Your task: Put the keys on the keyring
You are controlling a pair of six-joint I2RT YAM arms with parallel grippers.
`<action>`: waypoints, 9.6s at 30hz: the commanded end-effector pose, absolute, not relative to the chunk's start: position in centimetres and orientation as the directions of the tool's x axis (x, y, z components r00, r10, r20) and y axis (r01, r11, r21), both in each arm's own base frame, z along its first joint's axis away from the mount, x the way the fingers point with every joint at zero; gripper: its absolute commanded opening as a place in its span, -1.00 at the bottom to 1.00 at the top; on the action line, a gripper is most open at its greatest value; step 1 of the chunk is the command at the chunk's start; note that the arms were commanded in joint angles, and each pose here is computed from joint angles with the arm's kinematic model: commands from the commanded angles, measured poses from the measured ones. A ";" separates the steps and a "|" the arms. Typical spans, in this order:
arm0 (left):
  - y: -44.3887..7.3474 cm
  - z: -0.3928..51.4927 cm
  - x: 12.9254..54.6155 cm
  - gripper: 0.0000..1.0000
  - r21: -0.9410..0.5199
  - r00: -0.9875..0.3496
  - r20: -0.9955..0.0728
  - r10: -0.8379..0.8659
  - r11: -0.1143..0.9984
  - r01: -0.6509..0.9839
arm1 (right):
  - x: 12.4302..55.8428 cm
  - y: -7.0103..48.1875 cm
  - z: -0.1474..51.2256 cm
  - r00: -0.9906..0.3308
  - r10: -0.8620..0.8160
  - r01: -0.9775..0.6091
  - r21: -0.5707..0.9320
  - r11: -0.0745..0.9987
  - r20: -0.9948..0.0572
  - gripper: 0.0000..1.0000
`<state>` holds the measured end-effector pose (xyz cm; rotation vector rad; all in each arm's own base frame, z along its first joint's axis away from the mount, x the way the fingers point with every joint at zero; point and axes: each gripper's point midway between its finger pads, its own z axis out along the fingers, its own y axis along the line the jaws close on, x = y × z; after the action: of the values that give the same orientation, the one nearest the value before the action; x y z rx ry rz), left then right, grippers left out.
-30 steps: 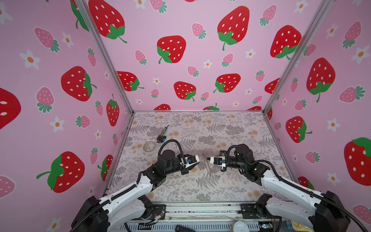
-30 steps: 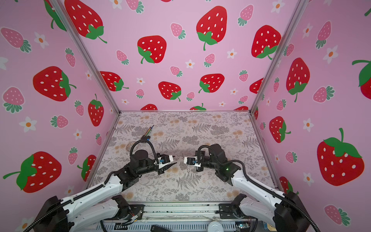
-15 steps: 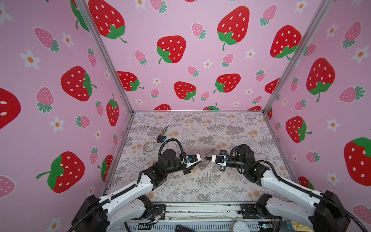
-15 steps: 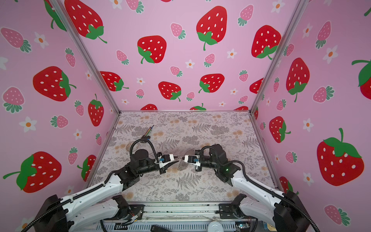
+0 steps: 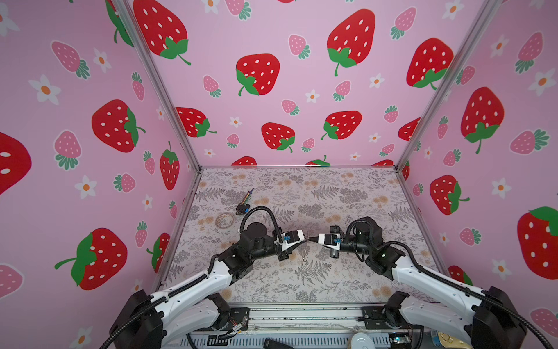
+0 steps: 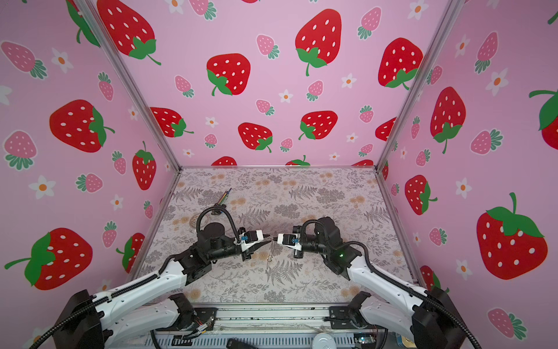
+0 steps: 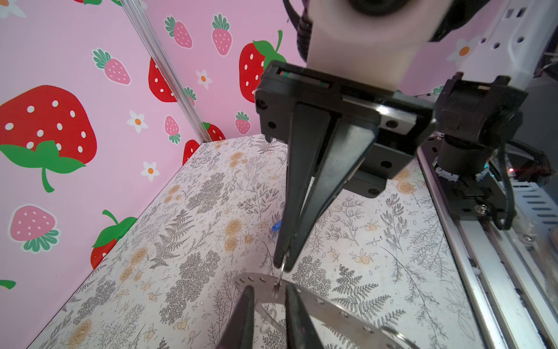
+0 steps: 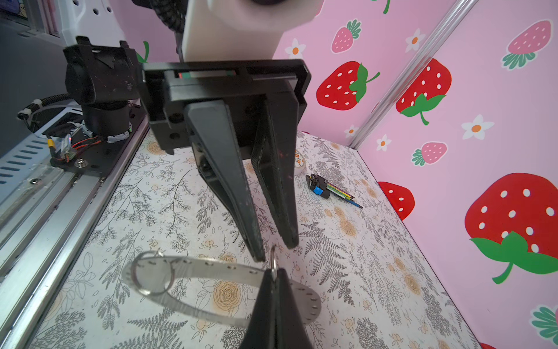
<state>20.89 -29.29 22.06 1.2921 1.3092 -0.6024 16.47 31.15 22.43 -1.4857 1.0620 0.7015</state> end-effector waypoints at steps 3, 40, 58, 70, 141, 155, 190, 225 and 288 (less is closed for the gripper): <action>-30.1 24.3 20.8 -0.64 0.360 0.289 -0.916 0.278 0.252 0.898 | 16.0 31.2 22.9 0.433 -0.203 -0.895 -0.445 0.017 -0.878 -1.00; -30.4 26.5 21.1 -1.00 0.235 0.203 -0.967 0.155 0.230 0.944 | 17.3 27.4 24.2 0.366 -0.248 -0.893 -0.413 0.179 -0.897 -0.41; -29.9 25.9 22.5 -1.00 0.260 0.151 -0.910 0.386 0.248 0.933 | 17.3 29.9 25.1 0.385 -0.236 -0.899 -0.420 0.124 -0.892 -0.51; -30.2 26.1 22.1 -1.00 0.298 0.186 -0.894 0.407 0.230 0.926 | 17.1 30.9 25.6 0.389 -0.205 -0.906 -0.413 0.092 -0.898 -0.59; -28.7 24.1 20.8 -0.41 0.171 0.130 -0.965 0.227 0.175 0.970 | 16.6 31.7 25.6 0.311 -0.134 -0.943 -0.323 0.078 -0.941 -1.00; -29.3 25.2 21.3 -0.41 0.178 0.143 -0.972 0.185 0.194 0.965 | 16.3 31.6 24.9 0.299 -0.147 -0.949 -0.310 0.058 -0.943 -1.00; -28.8 23.9 21.8 -1.00 0.238 0.183 -0.950 0.251 0.210 0.948 | 17.5 30.7 24.6 0.245 -0.181 -0.947 -0.276 0.167 -0.952 -0.41; -27.3 21.3 23.2 -1.00 0.237 0.140 -0.940 0.311 0.302 0.923 | 23.5 14.7 6.8 -0.760 -0.052 -0.117 0.058 0.991 -0.648 0.01; -27.8 20.0 23.8 -1.00 0.259 0.137 -0.923 0.360 0.319 0.912 | 23.7 24.4 3.8 -0.735 -0.388 -0.533 0.120 0.838 -0.556 -0.23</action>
<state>23.41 -27.22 17.26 1.2591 1.5295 -0.6224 23.58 24.46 3.65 -0.6700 2.4878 0.4201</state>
